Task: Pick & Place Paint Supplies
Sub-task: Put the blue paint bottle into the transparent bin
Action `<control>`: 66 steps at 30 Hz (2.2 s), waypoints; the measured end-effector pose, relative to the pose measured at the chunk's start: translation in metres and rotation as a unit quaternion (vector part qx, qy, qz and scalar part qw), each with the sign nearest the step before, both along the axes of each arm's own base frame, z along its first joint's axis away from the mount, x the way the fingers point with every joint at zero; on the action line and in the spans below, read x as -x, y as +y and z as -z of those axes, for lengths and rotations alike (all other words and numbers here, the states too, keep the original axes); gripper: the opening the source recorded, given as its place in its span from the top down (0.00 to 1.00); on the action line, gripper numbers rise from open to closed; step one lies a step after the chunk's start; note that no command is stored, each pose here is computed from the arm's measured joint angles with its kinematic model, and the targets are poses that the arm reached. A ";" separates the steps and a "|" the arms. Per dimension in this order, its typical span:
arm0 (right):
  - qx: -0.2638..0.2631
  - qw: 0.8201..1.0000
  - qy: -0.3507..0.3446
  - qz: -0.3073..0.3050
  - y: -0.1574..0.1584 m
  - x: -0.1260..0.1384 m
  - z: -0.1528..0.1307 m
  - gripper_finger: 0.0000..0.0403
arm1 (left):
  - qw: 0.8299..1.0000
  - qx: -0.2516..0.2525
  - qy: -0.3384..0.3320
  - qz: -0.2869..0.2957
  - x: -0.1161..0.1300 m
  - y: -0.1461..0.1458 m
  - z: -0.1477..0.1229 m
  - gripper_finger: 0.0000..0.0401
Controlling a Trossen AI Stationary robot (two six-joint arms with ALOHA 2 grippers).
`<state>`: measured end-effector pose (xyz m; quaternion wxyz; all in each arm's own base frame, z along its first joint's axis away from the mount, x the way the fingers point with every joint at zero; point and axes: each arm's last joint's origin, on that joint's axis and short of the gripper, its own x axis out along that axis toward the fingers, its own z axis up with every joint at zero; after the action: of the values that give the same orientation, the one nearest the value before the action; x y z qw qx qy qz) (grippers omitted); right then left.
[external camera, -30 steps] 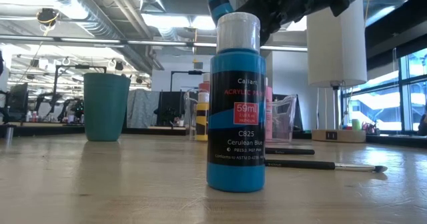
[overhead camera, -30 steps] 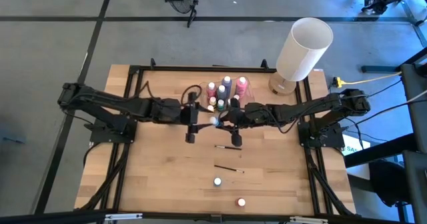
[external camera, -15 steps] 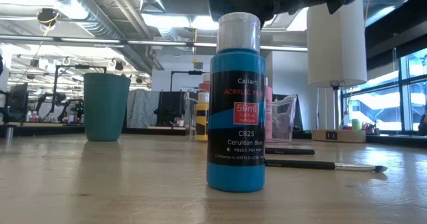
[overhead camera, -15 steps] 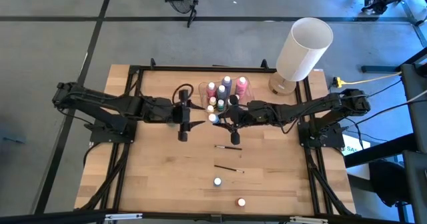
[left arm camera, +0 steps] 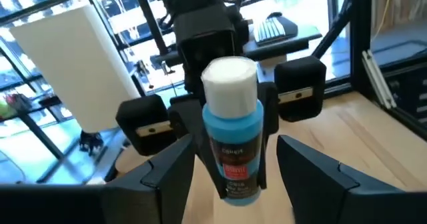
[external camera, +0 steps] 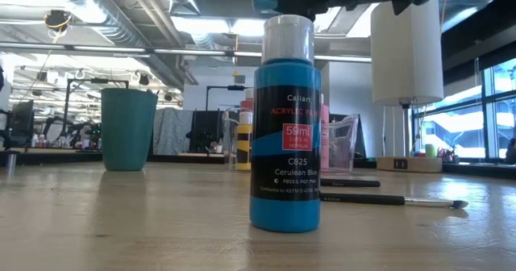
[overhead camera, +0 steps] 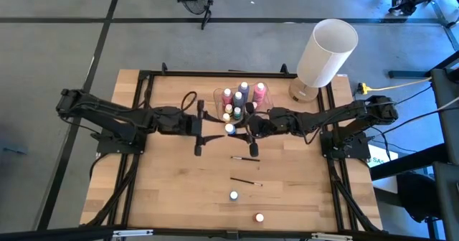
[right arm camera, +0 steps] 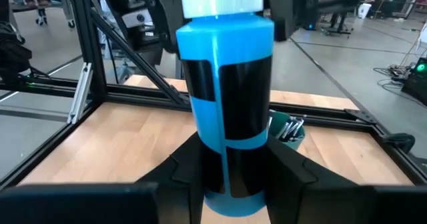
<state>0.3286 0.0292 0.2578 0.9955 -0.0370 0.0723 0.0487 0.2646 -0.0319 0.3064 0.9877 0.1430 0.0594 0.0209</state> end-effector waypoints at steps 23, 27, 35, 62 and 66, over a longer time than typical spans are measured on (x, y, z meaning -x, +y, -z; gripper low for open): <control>0.013 1.000 -0.006 -0.002 0.000 0.000 -0.001 0.72 | 0.996 0.065 -0.049 0.023 -0.020 0.013 0.036 0.48; 0.013 1.000 -0.001 -0.002 0.000 0.000 0.000 0.72 | 0.996 0.048 -0.068 0.022 -0.023 0.013 0.036 0.48; 0.013 1.000 0.002 -0.003 0.001 0.000 0.001 0.72 | 0.995 0.045 -0.084 0.036 -0.023 0.012 0.033 0.49; -0.025 0.999 0.024 0.004 0.001 0.001 0.004 0.46 | 0.996 0.015 -0.086 0.035 -0.021 0.012 0.030 0.75; -0.023 0.998 0.052 0.010 0.001 0.004 0.007 0.33 | 0.997 0.013 -0.072 0.012 -0.012 0.014 0.024 0.75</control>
<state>0.3251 0.0299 0.2505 0.9914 -0.0110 0.1232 0.0418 0.2767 -0.0178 0.2826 0.9914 0.1287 -0.0139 0.0182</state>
